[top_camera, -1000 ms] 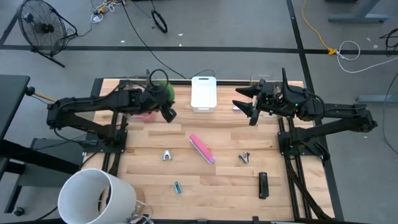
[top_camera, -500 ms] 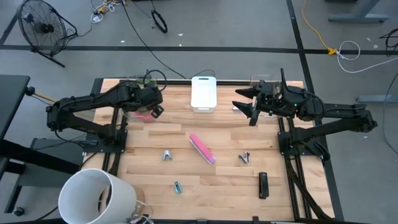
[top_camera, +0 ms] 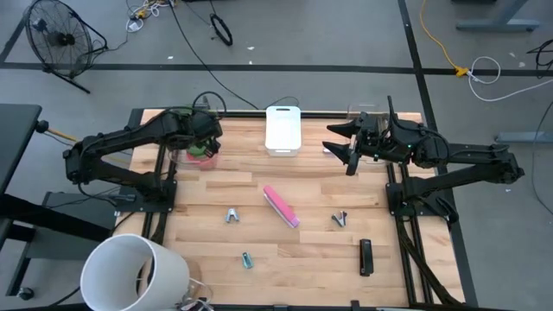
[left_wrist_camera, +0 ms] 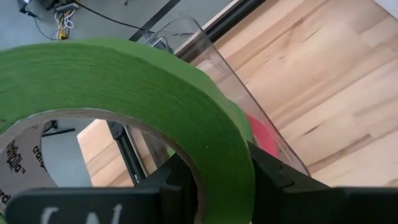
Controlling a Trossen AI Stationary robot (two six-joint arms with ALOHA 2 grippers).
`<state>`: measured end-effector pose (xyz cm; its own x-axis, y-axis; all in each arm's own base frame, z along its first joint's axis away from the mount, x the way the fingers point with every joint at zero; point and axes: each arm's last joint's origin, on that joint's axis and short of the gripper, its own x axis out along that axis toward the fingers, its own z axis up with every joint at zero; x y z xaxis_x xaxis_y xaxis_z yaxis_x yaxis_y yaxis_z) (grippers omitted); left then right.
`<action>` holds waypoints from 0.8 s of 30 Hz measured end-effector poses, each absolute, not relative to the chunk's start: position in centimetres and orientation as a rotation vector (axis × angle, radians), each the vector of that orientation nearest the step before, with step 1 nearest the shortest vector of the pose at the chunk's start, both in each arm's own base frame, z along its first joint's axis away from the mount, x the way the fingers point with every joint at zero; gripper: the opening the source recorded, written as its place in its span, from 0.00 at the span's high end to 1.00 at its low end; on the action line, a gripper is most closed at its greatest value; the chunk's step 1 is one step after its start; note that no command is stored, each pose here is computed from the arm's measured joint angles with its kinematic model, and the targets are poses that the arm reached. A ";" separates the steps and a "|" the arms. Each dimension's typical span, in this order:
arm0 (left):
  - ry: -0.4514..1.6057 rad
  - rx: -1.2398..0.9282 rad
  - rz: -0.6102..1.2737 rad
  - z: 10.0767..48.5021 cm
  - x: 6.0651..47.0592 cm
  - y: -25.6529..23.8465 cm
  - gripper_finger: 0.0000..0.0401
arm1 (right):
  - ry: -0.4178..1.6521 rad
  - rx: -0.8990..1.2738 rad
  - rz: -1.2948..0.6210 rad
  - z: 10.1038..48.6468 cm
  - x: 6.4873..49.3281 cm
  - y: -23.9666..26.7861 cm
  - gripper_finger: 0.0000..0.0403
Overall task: Pick and place Stapler, Stapler remover, tape
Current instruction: Put the green tape into the left transparent bin
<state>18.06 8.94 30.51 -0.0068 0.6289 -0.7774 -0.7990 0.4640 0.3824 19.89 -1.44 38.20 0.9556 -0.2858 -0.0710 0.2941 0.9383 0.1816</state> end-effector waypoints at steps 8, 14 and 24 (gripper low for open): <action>1.099 -0.217 1.170 30.5 17.7 9.6 0.75 | 0.043 0.192 -0.296 38.2 19.9 -1.4 0.31; 1.096 -0.255 1.205 29.8 17.5 9.6 0.75 | 0.044 0.192 -0.296 38.2 19.9 -1.4 0.31; 1.121 -0.269 1.221 24.6 17.4 9.6 0.75 | 0.044 0.188 -0.296 38.2 19.9 -1.4 0.31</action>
